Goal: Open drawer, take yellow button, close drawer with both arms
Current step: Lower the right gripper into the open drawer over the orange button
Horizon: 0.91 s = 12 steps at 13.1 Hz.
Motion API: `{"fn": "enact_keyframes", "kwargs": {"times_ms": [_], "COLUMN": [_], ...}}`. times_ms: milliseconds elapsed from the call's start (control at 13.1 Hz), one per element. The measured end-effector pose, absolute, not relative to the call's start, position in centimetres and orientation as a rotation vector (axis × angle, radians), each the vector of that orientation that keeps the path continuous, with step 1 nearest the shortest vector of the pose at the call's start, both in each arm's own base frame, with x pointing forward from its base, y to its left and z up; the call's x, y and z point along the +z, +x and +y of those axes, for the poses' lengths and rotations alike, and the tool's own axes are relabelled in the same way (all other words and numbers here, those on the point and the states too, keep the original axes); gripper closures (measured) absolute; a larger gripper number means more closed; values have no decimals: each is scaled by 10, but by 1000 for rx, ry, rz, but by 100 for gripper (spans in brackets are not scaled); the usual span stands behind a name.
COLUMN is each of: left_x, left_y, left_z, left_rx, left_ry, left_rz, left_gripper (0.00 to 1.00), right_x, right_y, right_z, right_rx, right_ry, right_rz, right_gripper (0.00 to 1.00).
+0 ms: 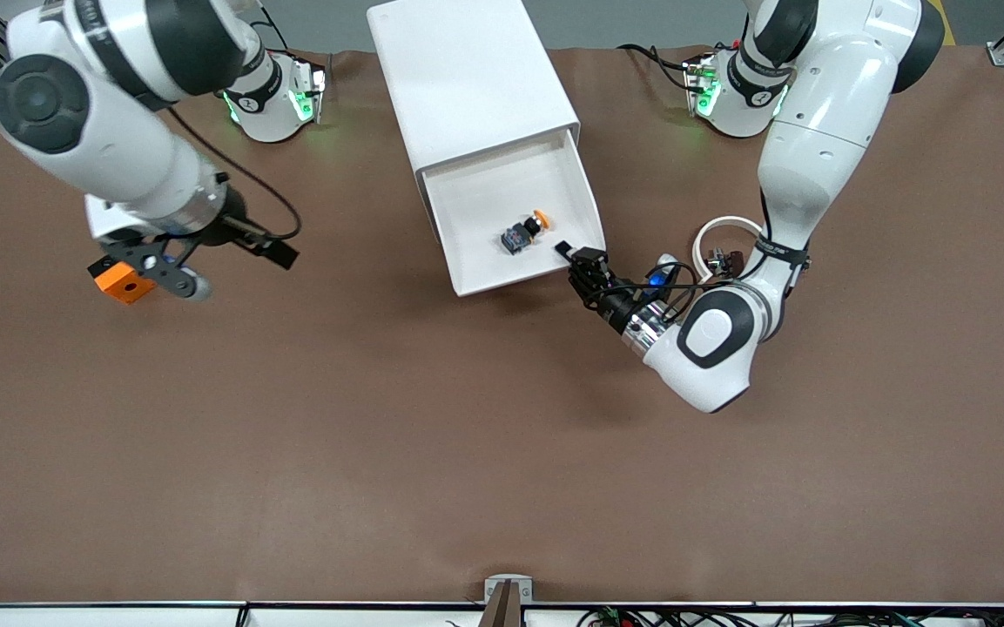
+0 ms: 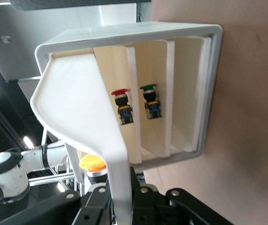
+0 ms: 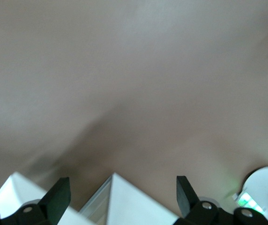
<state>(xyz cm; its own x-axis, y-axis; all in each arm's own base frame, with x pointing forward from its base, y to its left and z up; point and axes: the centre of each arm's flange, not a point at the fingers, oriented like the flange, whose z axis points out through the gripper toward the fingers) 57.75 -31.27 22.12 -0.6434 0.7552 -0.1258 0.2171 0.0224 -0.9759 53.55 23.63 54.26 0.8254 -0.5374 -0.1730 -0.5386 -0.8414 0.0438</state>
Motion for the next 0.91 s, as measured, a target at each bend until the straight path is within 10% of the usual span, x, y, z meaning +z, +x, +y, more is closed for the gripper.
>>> {"fn": "enact_keyframes", "kwargs": {"times_ms": [533, 913], "left_x": [224, 229], "left_y": [586, 605], "left_z": [-306, -295], "left_rx": [1670, 1671], "left_ry": [-999, -1014], "left_rz": [-1898, -1988], "left_gripper": [87, 35], "right_x": [529, 458], "right_y": [451, 457], "right_z": [423, 492], "right_rx": [161, 163], "right_ry": [-2847, -2844], "right_rz": [1114, 1192], "right_gripper": [0, 0]}}
